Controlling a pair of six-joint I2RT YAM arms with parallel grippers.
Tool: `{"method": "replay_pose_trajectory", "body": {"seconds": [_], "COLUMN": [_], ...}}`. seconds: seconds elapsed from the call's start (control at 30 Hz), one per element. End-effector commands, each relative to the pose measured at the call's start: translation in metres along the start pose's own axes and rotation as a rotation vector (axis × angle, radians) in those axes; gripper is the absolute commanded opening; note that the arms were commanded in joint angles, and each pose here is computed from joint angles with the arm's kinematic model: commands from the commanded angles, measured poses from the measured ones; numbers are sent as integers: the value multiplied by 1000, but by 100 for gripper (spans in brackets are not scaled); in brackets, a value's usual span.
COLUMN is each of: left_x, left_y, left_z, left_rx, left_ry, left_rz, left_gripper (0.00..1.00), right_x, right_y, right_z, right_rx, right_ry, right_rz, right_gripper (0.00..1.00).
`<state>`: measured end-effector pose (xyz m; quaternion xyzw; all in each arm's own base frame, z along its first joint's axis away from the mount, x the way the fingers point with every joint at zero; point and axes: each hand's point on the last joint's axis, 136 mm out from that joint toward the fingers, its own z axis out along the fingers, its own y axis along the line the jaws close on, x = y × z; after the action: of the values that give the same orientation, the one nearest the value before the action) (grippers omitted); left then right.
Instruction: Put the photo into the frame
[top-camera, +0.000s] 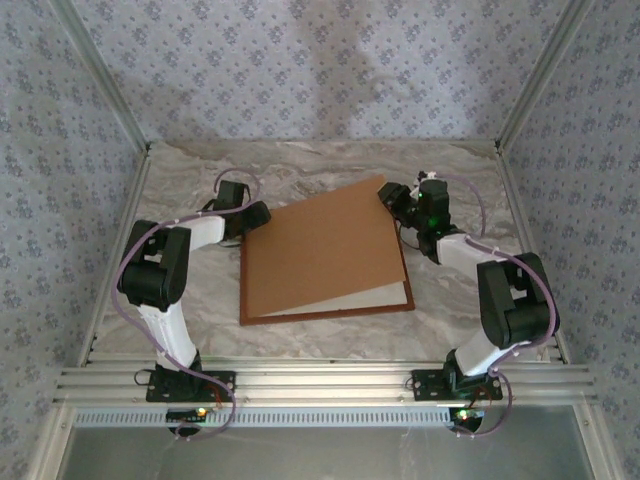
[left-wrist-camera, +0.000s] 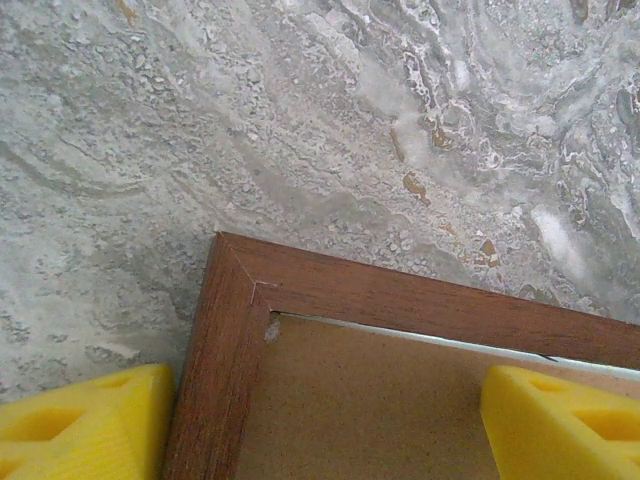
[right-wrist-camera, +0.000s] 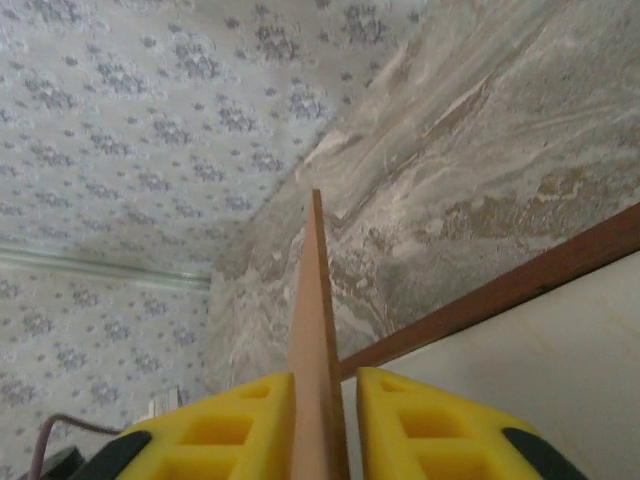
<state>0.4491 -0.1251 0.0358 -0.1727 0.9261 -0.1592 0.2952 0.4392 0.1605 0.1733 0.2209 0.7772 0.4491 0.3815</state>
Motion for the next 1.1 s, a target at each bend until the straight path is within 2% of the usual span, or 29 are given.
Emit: {"method": "replay_pose_trajectory", "body": {"seconds": [0.0, 0.13, 0.23, 0.3, 0.47, 0.63, 0.83, 0.9, 1.07], "left_x": [81, 80, 73, 64, 33, 11, -6, -7, -6], "left_y": [-31, -31, -31, -28, -20, -34, -50, -53, -72], "left_z": [16, 16, 12, 5, -24, -60, -97, -104, -114], "left_rx": [166, 163, 165, 160, 184, 331, 537, 586, 736], "left_ry": [282, 281, 268, 239, 133, 57, 10, 19, 75], "left_rz": [18, 17, 13, 5, -53, -112, -206, -212, -225], "left_gripper": [80, 80, 80, 82, 86, 89, 96, 100, 99], "right_x": [51, 45, 27, 10, -35, -62, -73, -76, -81], "right_y": [12, 10, 15, 26, 50, 64, 72, 75, 82], "right_z": [6, 2, -6, -15, -40, -61, -70, -70, -69], "right_rx": [-62, -95, -145, -197, -301, -364, -394, -413, -450], "right_ry": [259, 322, 319, 292, 181, 91, 46, 43, 41], "right_rz": [17, 16, 25, 29, 64, 104, 141, 147, 170], "right_gripper": [19, 14, 6, 0, 0, 0, 0, 0, 0]}}
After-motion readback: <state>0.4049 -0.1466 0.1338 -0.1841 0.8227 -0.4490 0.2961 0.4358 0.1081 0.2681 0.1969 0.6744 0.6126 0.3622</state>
